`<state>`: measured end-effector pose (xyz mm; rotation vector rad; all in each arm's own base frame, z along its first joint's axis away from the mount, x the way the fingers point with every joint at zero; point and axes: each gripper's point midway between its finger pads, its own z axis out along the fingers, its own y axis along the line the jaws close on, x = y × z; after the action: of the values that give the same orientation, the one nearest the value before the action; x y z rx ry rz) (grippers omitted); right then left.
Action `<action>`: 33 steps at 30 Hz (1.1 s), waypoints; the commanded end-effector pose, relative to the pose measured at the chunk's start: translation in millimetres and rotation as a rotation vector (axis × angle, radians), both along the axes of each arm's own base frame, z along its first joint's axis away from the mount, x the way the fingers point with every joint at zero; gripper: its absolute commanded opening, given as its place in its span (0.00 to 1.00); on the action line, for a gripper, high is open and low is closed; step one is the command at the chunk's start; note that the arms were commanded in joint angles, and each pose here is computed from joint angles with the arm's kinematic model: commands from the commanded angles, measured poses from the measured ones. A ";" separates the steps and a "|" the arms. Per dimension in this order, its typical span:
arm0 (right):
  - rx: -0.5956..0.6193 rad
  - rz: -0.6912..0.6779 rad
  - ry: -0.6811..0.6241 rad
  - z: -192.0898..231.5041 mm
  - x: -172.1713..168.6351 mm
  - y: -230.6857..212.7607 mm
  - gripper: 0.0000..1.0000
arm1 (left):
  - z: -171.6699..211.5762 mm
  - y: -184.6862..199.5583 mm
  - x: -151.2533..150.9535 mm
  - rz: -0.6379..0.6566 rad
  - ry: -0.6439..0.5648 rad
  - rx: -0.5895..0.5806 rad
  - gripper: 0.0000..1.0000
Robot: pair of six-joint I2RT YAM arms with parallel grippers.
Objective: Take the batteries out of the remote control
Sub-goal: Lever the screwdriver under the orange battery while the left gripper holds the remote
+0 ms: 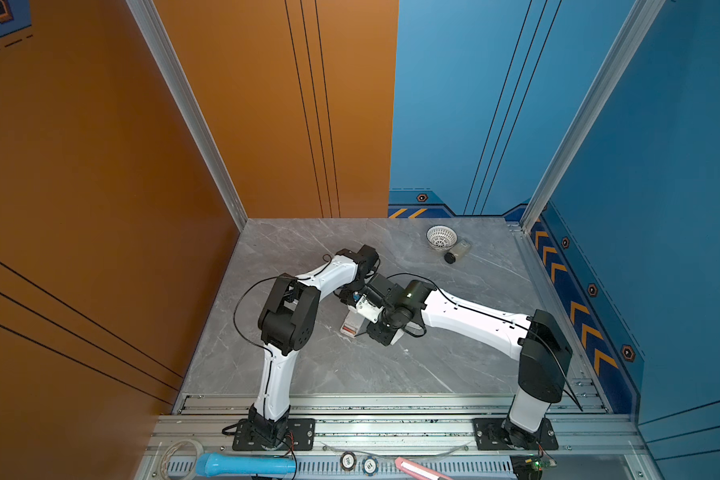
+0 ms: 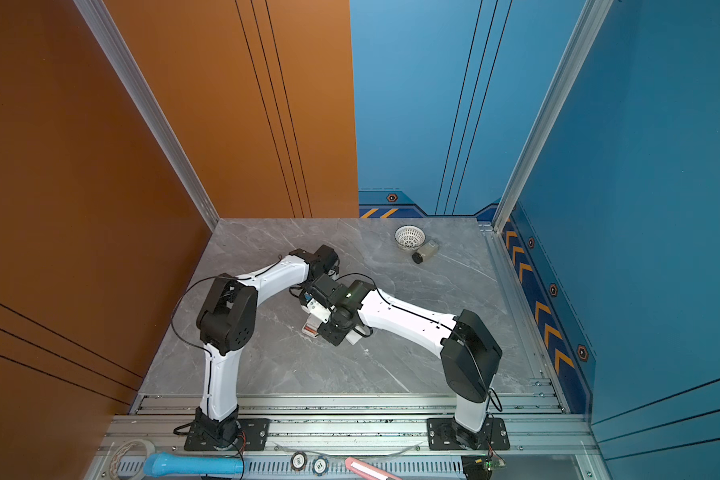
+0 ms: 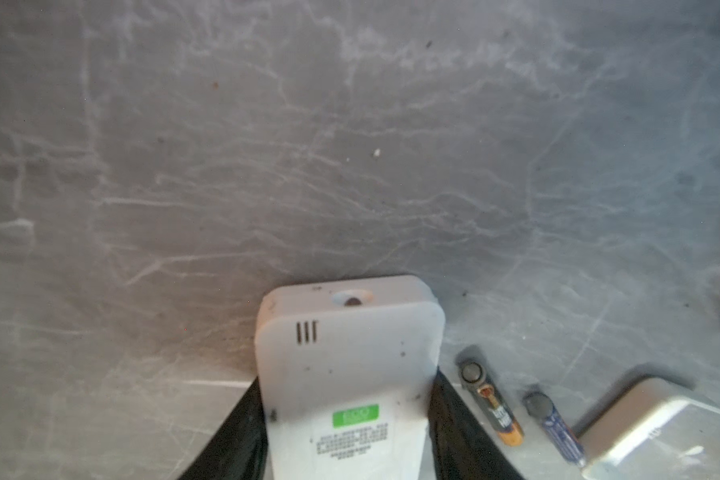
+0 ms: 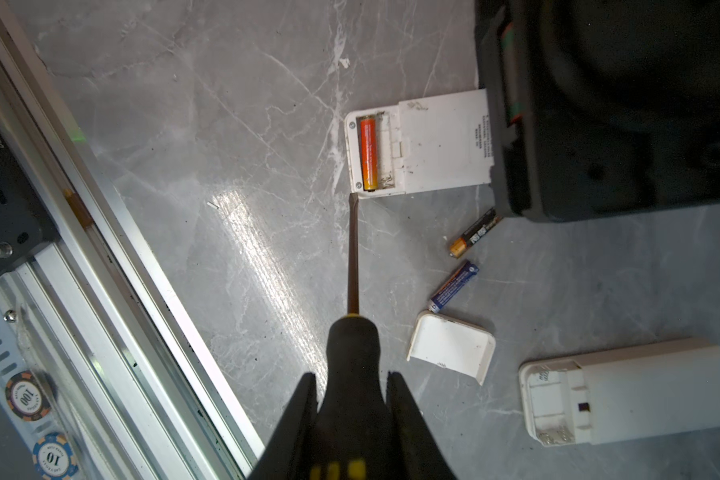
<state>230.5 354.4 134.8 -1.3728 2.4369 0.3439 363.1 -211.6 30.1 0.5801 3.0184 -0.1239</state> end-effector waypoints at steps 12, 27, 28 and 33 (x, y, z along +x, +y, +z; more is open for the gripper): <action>-0.018 -0.012 0.015 1.1 3.3 0.9 0.00 | -2.4 -1.0 -4.7 -0.008 0.015 -0.003 0.00; -0.048 -0.009 0.048 -11.4 -2.1 -4.4 0.00 | -2.2 -1.1 -3.5 -0.010 0.011 -0.006 0.00; -0.047 -0.008 0.051 -11.9 -2.5 -4.6 0.00 | -2.3 -1.1 -3.6 -0.010 0.011 -0.006 0.00; -0.052 -0.012 0.052 -12.3 -3.9 -8.2 0.00 | -1.7 -1.0 -3.6 -0.009 0.011 -0.006 0.00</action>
<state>233.3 355.3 129.5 -1.3755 2.4610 0.3254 363.3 -211.5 30.0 0.5795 3.0182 -0.1246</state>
